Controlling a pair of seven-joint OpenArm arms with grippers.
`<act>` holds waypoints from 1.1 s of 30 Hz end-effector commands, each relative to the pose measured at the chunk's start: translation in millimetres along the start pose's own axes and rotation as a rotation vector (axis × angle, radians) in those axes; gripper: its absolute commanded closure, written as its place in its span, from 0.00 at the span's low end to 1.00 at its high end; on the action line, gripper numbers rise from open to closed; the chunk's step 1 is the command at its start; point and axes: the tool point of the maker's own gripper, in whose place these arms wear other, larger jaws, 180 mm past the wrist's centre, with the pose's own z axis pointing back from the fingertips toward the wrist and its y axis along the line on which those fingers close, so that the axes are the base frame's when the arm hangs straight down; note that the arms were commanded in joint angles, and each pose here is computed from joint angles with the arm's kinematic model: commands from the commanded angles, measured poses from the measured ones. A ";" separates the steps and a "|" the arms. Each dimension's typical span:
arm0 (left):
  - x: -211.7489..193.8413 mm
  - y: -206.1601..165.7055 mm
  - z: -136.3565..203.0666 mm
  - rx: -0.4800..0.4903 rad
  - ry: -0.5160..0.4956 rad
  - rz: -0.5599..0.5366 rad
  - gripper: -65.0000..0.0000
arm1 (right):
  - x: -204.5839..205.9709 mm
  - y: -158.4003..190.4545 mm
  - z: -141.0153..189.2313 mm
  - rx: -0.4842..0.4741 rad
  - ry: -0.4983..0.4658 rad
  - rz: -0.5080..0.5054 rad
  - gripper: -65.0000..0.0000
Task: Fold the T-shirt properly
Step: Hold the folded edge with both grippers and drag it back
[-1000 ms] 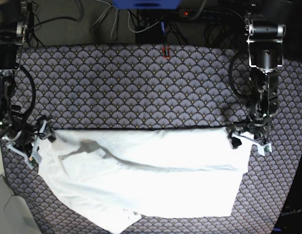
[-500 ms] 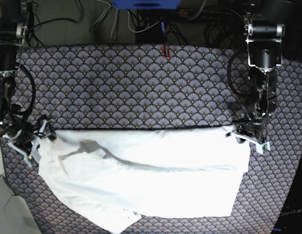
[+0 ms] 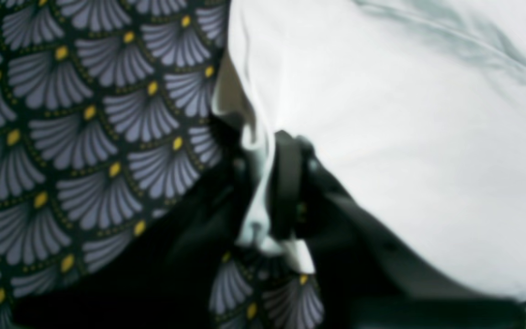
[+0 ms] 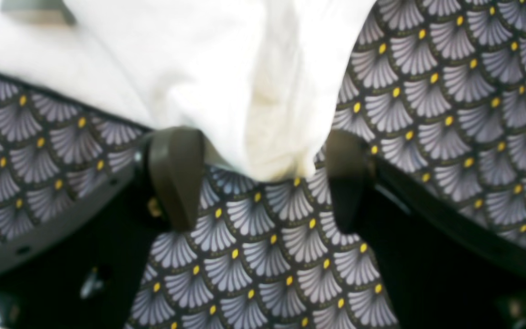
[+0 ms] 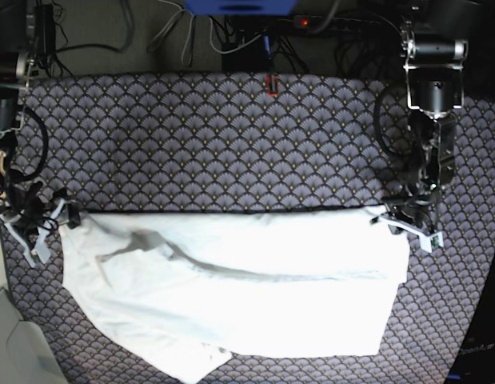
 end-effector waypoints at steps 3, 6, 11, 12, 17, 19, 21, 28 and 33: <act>19.8 1.9 0.0 0.006 -0.033 -0.006 0.99 | 16.0 -15.1 7.1 -0.025 -0.058 -0.012 0.33; 19.2 1.9 0.0 0.006 -0.030 -0.006 1.00 | 17.8 -9.0 1.9 -0.010 -0.083 -0.025 0.33; 16.6 3.1 0.4 0.006 -0.023 -0.008 1.00 | 18.4 -5.5 -0.1 -0.003 -0.085 -0.028 0.34; 15.7 3.4 0.6 0.006 -0.022 -0.008 1.00 | 18.6 -5.1 -0.3 -0.002 -0.086 -0.029 0.34; 18.0 9.4 1.8 0.016 -0.023 -0.019 1.00 | 20.3 2.0 -4.4 0.012 -0.090 -0.033 0.45; 19.2 11.5 2.2 0.019 -0.024 -0.022 1.00 | 19.3 2.7 -4.9 0.013 -0.084 -0.033 0.59; 19.7 12.2 2.4 0.021 -0.025 -0.023 1.00 | 19.2 3.4 -5.3 0.015 -0.083 -0.034 0.79; 12.3 21.4 5.7 0.034 0.007 -0.037 1.00 | 2.0 -2.8 -0.9 0.001 -0.028 -0.026 0.98; 10.3 16.7 13.1 0.018 0.047 -0.056 1.00 | -9.9 3.5 8.8 -0.007 0.004 0.032 0.98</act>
